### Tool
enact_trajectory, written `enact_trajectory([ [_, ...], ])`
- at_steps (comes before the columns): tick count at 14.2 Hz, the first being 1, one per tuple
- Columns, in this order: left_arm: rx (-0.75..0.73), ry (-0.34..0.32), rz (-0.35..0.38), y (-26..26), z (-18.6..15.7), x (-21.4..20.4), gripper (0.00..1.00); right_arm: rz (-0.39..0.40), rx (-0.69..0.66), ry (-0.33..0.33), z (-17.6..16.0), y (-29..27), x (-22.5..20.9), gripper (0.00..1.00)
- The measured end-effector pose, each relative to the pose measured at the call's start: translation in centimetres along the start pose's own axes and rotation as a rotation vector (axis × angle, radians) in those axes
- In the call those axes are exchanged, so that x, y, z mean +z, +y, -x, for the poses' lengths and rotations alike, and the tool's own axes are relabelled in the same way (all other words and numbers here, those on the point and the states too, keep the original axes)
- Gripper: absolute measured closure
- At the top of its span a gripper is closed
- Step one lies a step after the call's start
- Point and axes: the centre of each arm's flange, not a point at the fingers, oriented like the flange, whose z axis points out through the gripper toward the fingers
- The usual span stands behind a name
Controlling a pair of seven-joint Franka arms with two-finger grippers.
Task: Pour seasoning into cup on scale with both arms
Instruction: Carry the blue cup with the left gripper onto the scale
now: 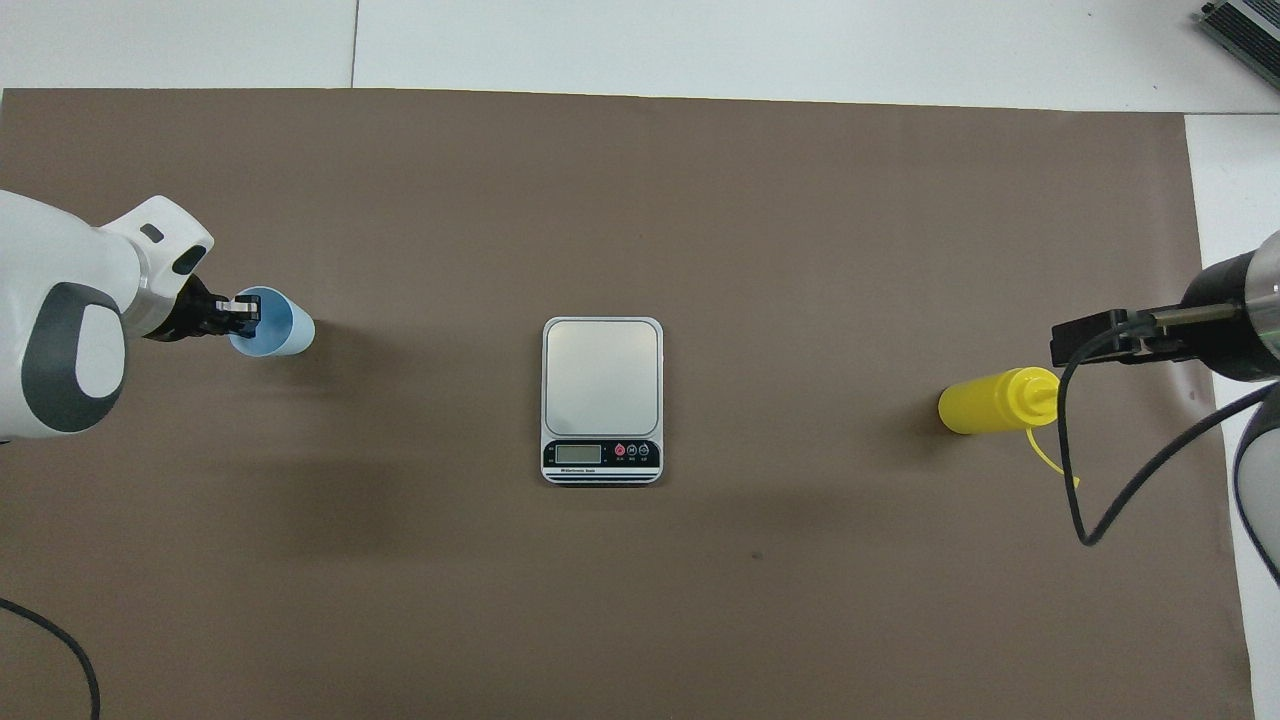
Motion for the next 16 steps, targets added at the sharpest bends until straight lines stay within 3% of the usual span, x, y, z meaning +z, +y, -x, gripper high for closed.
enact_trajectory([
  [6,0.083,-0.061,0.010,4.2,-1.1,-7.7,0.97,0.000,0.000,0.000,0.0,0.0,0.0,0.00],
  [12,0.107,-0.098,-0.008,18.8,1.9,-9.1,0.97,0.000,0.000,0.000,0.0,0.0,0.0,0.00],
  [16,0.104,-0.075,-0.009,27.9,5.4,-9.0,0.97,0.000,0.000,0.000,0.0,0.0,0.0,0.00],
])
